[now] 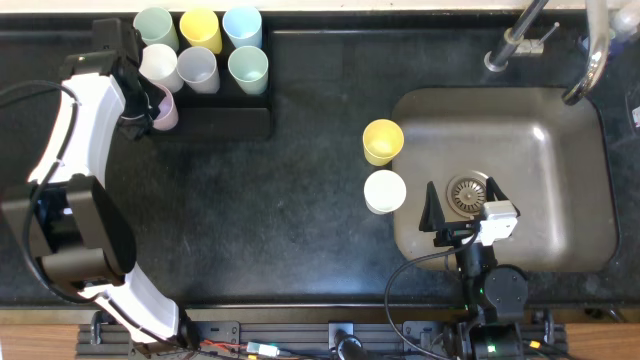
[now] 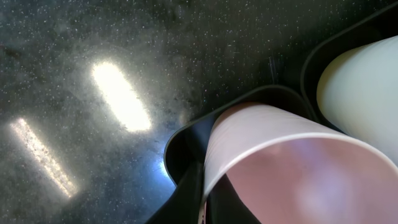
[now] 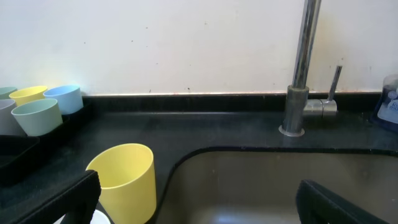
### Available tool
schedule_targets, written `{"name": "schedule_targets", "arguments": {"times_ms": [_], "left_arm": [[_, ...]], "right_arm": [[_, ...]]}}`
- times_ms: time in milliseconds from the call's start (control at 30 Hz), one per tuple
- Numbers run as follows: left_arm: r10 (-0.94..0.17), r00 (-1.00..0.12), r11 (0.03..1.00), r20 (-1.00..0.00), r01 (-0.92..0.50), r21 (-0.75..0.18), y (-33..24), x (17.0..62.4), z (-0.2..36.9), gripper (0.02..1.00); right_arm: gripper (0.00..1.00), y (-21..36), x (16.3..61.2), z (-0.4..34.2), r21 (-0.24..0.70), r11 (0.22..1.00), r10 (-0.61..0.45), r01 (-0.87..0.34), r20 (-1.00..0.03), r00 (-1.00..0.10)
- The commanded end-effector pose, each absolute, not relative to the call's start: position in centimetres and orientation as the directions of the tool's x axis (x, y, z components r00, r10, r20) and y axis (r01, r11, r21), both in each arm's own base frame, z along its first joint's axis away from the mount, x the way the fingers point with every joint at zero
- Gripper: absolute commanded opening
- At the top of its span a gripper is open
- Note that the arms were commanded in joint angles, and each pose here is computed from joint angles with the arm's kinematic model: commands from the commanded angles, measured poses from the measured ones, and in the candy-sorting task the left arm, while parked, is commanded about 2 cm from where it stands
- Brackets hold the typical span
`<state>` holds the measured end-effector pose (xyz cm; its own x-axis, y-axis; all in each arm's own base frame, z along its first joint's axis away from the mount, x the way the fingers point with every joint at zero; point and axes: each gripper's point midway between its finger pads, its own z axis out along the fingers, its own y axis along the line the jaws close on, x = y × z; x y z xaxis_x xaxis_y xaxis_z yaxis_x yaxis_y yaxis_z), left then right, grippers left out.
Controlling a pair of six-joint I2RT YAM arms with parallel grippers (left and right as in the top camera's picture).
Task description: Store Cups
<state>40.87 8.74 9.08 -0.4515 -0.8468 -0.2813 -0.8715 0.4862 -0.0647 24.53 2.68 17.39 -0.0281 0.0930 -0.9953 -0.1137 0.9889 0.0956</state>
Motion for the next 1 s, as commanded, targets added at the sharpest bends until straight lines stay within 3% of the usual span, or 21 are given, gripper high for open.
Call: {"name": "schedule_targets", "arguments": {"times_ms": [33, 133, 300, 467, 600, 800, 867, 1000], "left_arm": [[-0.850, -0.449, 0.486, -0.275, -0.870, -0.084, 8.7, 41.4, 8.7, 0.183], [-0.851, -0.449, 0.487, -0.271, -0.869, -0.090, 8.5, 41.5, 8.7, 0.277], [-0.849, -0.439, 0.490, -0.293, -0.862, -0.127, 8.4, 41.1, 11.2, 0.351], [-0.836, -0.396, 0.496, -0.379, -0.841, -0.217, 8.5, 39.9, 17.4, 0.432], [-0.780, -0.384, 0.567, -0.494, -0.768, -0.298, 7.4, 39.6, 23.5, 0.557], [-0.573, -0.511, 0.808, -0.641, -0.484, -0.337, -1.1, 42.0, 31.9, 0.730], [-0.529, -0.552, 0.845, -0.645, -0.412, -0.340, -5.0, 42.7, 33.0, 0.814], [-0.409, -0.678, 0.911, -0.610, -0.272, -0.309, -13.9, 43.1, 32.9, 0.855]], "right_arm": [[0.998, 2.6, 24.6, 17.0, 0.092, 0.990, 0.089, -0.110, -0.995, -0.033], [0.996, 2.6, 24.6, 17.0, 0.092, 0.990, 0.089, -0.110, -0.995, -0.033], [0.998, 2.6, 24.6, 17.0, 0.092, 0.990, 0.089, -0.110, -0.995, -0.033], [0.998, 2.6, 24.6, 17.0, 0.092, 0.990, 0.089, -0.110, -0.995, -0.033], [0.998, 2.6, 24.6, 17.0, 0.092, 0.990, 0.089, -0.110, -0.995, -0.033], [0.996, 2.6, 24.6, 17.0, 0.092, 0.990, 0.089, -0.110, -0.995, -0.033], [0.998, 2.6, 24.6, 17.0, 0.092, 0.990, 0.089, -0.110, -0.995, -0.033], [0.996, 2.6, 24.6, 17.0, 0.092, 0.990, 0.089, -0.110, -0.995, -0.033]]}}
